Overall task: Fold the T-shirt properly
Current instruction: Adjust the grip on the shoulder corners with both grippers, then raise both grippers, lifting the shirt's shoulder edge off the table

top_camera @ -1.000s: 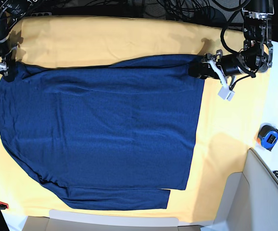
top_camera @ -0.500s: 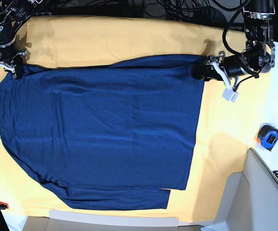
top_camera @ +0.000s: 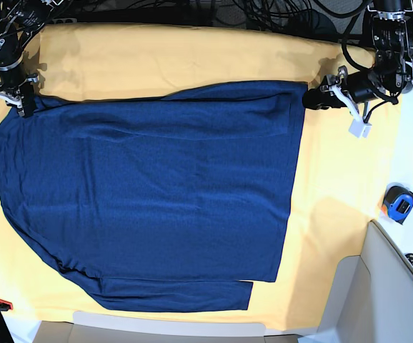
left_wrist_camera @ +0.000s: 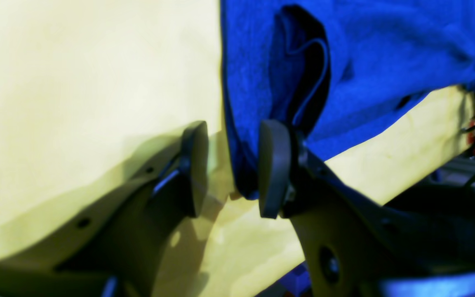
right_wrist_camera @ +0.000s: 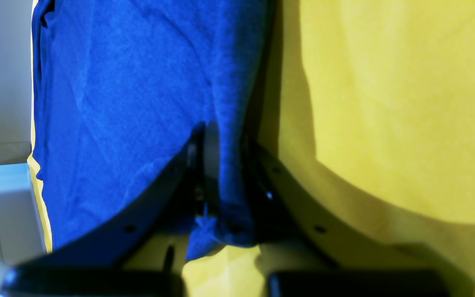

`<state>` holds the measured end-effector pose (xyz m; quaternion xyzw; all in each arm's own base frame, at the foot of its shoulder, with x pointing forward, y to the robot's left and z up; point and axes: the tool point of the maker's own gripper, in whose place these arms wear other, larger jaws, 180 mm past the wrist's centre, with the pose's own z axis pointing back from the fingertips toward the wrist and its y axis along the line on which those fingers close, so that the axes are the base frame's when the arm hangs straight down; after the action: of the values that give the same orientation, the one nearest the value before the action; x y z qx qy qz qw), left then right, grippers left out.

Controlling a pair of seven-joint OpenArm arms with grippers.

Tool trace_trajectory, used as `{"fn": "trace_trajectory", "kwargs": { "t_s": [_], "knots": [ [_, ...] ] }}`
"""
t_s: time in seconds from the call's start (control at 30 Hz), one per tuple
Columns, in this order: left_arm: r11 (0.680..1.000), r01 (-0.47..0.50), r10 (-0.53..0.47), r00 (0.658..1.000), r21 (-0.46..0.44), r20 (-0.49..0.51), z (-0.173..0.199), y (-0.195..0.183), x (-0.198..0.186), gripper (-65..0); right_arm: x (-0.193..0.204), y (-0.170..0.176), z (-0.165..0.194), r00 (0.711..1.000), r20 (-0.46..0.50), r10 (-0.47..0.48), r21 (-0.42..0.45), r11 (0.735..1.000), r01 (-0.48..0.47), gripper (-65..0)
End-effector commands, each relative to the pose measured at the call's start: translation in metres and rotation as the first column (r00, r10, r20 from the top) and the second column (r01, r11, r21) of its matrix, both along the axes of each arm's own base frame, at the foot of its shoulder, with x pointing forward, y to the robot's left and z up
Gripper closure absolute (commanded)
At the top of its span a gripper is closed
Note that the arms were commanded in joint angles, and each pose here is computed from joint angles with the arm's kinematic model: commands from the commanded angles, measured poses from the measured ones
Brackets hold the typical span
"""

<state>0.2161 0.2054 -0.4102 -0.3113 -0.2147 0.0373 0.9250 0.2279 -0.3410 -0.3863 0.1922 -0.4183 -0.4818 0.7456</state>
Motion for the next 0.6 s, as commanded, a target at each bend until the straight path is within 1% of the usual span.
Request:
{"fn": "trace_trajectory", "kwargs": {
  "t_s": [0.0,0.23,0.3,0.4,0.5,0.57],
  "knots": [
    [1.000,0.001,-0.001,1.000,0.013,0.014,0.004,0.006,0.004,-20.9,0.003,-0.005,0.009,1.000,0.020,0.006,-0.024,1.000,-0.006,-3.1],
    [1.000,0.003,-0.003,1.000,0.001,0.001,0.002,0.002,0.001,-24.6,0.003,-0.004,0.008,1.000,0.020,0.005,-0.021,1.000,-0.005,-3.3],
    [1.000,0.021,-0.021,0.999,0.001,-0.024,-0.001,0.001,-0.004,-24.8,0.003,-0.004,0.008,1.000,0.020,0.005,-0.021,1.000,-0.005,-3.4],
    [0.998,0.051,-0.052,0.996,-0.026,-0.067,-0.004,-0.010,-0.012,-24.9,0.003,-0.004,0.008,1.000,0.020,0.005,-0.021,1.000,-0.005,-3.4],
    [0.997,0.064,-0.068,0.995,-0.047,-0.076,-0.005,-0.019,-0.014,-27.2,0.003,-0.004,0.008,1.000,0.020,0.005,-0.019,1.000,-0.005,-3.4],
    [0.996,0.068,-0.071,0.996,-0.056,-0.060,-0.002,-0.024,-0.008,-27.5,0.003,-0.004,0.008,1.000,0.019,0.005,-0.018,1.000,-0.004,-3.4]
  ]
}}
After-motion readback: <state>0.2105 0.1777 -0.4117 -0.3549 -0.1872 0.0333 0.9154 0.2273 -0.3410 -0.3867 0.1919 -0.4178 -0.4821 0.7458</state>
